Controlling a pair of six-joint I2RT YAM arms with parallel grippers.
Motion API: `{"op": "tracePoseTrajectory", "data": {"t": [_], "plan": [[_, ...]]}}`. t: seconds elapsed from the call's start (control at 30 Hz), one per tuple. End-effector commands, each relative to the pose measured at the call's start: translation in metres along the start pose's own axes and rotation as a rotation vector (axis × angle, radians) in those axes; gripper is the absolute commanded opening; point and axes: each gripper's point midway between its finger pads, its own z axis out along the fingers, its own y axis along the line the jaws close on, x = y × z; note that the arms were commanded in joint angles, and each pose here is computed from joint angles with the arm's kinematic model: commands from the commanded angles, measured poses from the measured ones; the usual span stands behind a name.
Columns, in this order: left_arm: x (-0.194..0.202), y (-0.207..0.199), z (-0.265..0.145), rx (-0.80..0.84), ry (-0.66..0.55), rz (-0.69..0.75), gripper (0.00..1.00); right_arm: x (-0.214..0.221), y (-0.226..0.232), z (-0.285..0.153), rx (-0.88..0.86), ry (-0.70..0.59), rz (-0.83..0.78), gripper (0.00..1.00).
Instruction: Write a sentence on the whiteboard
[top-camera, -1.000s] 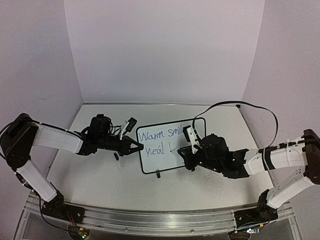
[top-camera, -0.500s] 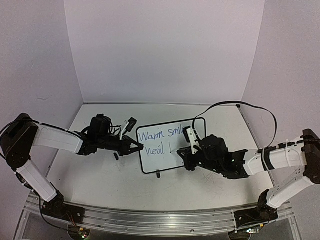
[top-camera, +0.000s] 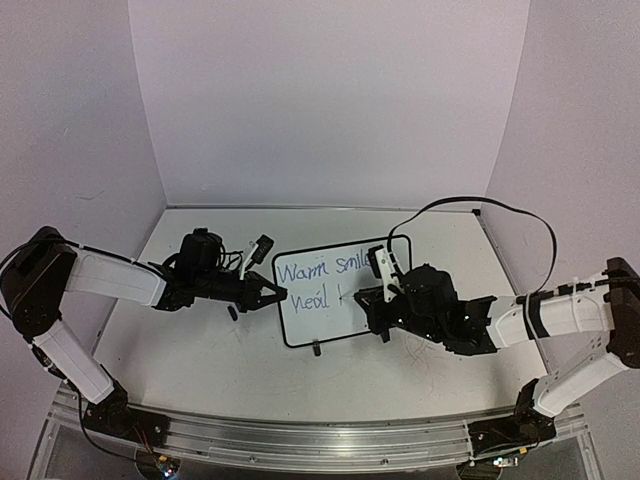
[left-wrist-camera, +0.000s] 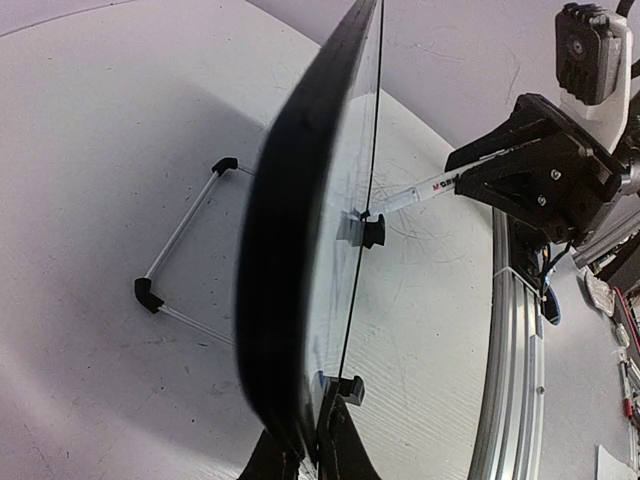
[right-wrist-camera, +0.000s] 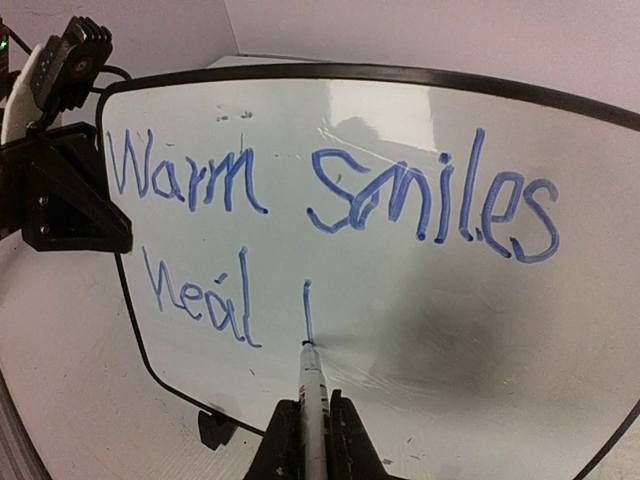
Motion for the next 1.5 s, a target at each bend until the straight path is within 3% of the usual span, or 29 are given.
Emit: {"op": "tracePoseTrajectory", "data": {"t": [0.0,0.37,1.0,1.23,1.47], "plan": [[-0.002,0.03,-0.006,-0.174,-0.001,0.036,0.0,-0.04,-0.012,-0.002,0.063,-0.115,0.038,0.0],[0.0,0.031,-0.004,-0.17,0.007,0.033,0.0,-0.03,-0.026,-0.012,0.109,-0.108,0.072,0.0],[-0.001,0.031,-0.005,-0.17,0.007,0.03,0.0,0.025,-0.02,-0.001,0.064,0.059,0.042,0.0],[0.0,0.031,-0.005,-0.171,0.011,0.027,0.0,0.005,-0.028,-0.015,0.106,-0.012,0.059,0.0],[-0.002,0.03,-0.005,-0.171,0.008,0.03,0.0,-0.015,0.0,-0.022,-0.066,-0.076,0.074,0.0]]}}
